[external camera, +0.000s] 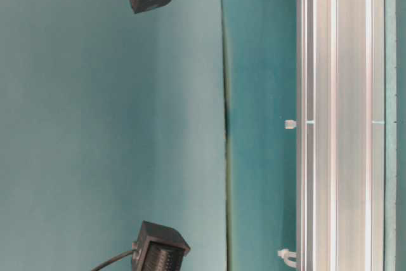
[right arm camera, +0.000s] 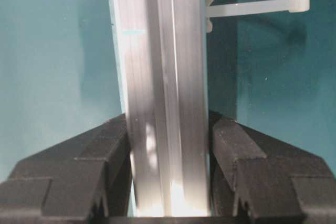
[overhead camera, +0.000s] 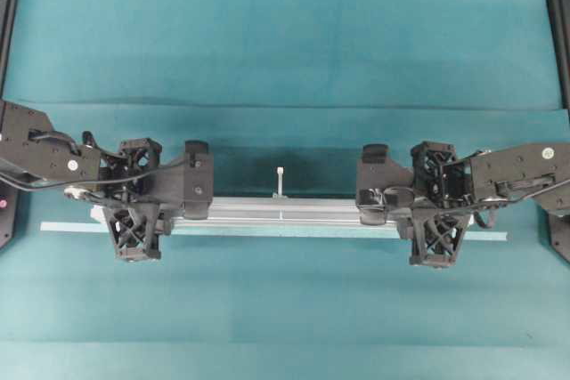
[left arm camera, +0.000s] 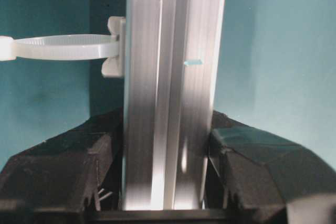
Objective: Lift the large metal rail with both hands.
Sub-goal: 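Lift the held rail upward with both grippers together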
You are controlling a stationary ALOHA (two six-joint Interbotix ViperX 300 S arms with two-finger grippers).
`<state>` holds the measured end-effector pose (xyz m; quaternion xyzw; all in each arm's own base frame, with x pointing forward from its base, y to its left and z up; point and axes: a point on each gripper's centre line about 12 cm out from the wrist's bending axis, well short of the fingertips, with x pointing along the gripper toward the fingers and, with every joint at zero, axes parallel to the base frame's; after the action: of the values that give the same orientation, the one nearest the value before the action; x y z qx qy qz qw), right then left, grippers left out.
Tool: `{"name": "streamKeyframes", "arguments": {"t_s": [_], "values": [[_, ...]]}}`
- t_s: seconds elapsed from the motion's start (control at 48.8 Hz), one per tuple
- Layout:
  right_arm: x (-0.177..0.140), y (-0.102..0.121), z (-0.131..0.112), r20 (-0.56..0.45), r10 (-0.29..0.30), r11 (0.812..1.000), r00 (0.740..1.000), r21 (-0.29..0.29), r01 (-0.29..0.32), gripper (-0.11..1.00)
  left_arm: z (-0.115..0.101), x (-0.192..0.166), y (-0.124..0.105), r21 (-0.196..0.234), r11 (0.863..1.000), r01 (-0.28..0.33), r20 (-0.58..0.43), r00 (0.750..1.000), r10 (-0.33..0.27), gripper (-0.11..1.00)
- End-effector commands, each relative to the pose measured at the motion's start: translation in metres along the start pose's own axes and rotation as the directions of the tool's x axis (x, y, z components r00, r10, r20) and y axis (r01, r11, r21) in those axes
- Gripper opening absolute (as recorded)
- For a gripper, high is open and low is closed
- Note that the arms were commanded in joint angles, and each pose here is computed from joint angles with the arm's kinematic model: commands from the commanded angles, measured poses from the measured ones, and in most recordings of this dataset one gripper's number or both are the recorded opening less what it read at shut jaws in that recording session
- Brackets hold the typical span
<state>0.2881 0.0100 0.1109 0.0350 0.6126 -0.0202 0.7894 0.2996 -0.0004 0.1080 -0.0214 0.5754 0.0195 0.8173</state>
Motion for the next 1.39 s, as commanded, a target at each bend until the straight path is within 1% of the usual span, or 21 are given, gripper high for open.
{"name": "streamKeyframes", "arguments": {"t_s": [0.0, 0.102, 0.266, 0.369, 0.471, 0.656, 0.84, 1.209, 1.373], "values": [[-0.012, 0.003, 0.009, 0.029, 0.007, 1.0, 1.0, 0.005, -0.007, 0.39, 0.02, -0.022, -0.001, -0.004, 1.0, 0.005, 0.081, 0.997, -0.005, 0.36], [-0.029, 0.004, 0.017, 0.033, 0.008, 1.0, 0.999, 0.003, -0.008, 0.39, 0.031, -0.04, -0.003, -0.005, 1.0, 0.006, 0.095, 0.995, -0.006, 0.36], [-0.057, 0.004, 0.026, 0.019, 0.007, 1.0, 1.0, 0.006, -0.007, 0.39, 0.039, -0.069, -0.004, 0.005, 1.0, 0.003, 0.068, 0.998, -0.003, 0.36], [-0.076, 0.006, 0.032, 0.025, 0.009, 1.0, 1.0, 0.004, -0.009, 0.39, 0.042, -0.086, -0.005, -0.004, 1.0, 0.003, 0.064, 0.998, -0.003, 0.36], [-0.095, 0.007, 0.038, 0.033, 0.01, 1.0, 0.999, 0.003, -0.01, 0.39, 0.048, -0.108, -0.007, -0.002, 1.0, 0.007, 0.09, 0.996, -0.007, 0.36], [-0.129, 0.008, 0.046, 0.037, 0.011, 1.0, 0.999, 0.002, -0.011, 0.39, 0.053, -0.139, -0.008, -0.019, 1.0, 0.01, 0.104, 0.995, -0.008, 0.36], [-0.152, 0.009, 0.052, 0.031, 0.013, 1.0, 0.999, 0.003, -0.014, 0.39, 0.058, -0.162, -0.008, -0.024, 1.0, 0.009, 0.098, 0.995, -0.007, 0.36], [-0.197, 0.014, 0.069, 0.056, 0.019, 1.0, 0.998, -0.009, -0.019, 0.39, 0.078, -0.202, -0.009, -0.025, 1.0, 0.012, 0.136, 0.991, -0.009, 0.36], [-0.212, 0.015, 0.071, 0.046, 0.018, 1.0, 0.999, 0.005, -0.018, 0.39, 0.085, -0.221, -0.01, -0.025, 1.0, 0.013, 0.145, 0.989, -0.01, 0.36]]}}
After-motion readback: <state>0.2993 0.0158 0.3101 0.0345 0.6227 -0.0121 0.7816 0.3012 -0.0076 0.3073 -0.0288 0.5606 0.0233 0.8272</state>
